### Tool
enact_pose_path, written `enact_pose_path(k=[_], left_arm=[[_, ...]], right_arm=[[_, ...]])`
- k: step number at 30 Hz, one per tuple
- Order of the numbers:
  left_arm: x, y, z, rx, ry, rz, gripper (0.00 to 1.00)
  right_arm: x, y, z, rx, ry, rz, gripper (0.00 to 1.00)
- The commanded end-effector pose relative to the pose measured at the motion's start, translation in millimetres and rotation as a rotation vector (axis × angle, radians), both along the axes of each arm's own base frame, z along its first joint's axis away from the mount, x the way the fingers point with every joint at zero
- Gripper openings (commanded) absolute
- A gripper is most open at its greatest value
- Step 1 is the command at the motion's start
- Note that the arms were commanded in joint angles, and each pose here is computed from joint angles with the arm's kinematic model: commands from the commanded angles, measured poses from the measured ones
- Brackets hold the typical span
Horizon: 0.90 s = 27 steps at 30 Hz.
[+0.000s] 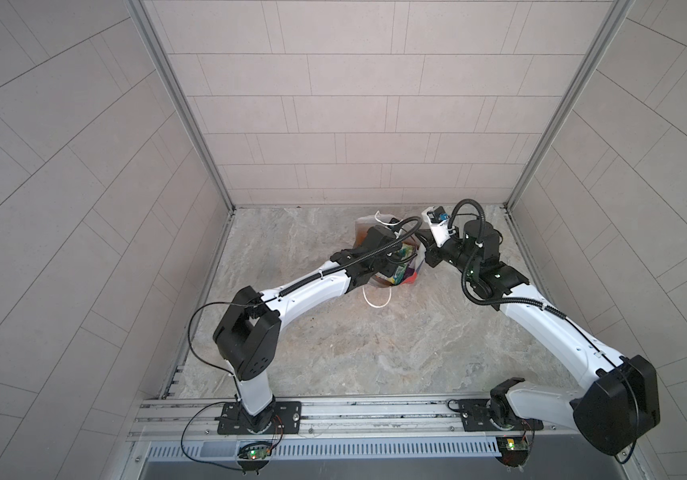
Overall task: Take the snacks out of the paper bag
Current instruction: 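Lower the left gripper onto the green snack packet and close on it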
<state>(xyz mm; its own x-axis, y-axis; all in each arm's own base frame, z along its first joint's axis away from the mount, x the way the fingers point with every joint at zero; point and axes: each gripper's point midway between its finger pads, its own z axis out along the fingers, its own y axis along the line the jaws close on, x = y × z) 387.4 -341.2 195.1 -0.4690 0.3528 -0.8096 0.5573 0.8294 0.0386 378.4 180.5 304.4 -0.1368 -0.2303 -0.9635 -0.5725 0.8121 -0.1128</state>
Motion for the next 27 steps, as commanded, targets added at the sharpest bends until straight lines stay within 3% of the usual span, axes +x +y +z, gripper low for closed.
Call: enact_pose_path(k=[1,5,9,13,15,27], left_arm=[[6,-2,5,-0.011,-0.023,0.004,0.44],[6,0,7,-0.012,-0.026,0.008,0.23],[7,2,6,-0.009,-0.028,0.01,0.1],[7,5,9,-0.016,-0.027,0.021,0.06],[7,8,14,-0.023,-0.029,0.03,0.0],[-9,25,85,-0.101,-0.137,0.02,0.0]], right_arm=[[-10,7,43,0.065,-0.127,0.044,0.0],[-10,7,44,0.066,-0.129,0.044,0.0],[-10,7,43,0.065,-0.128,0.041,0.0],[-10,7,43,0.065,-0.128,0.039,0.0],[-10,6,44,0.065,-0.13,0.038,0.0],[-10,5,44,0.07,-0.132,0.03,0.0]])
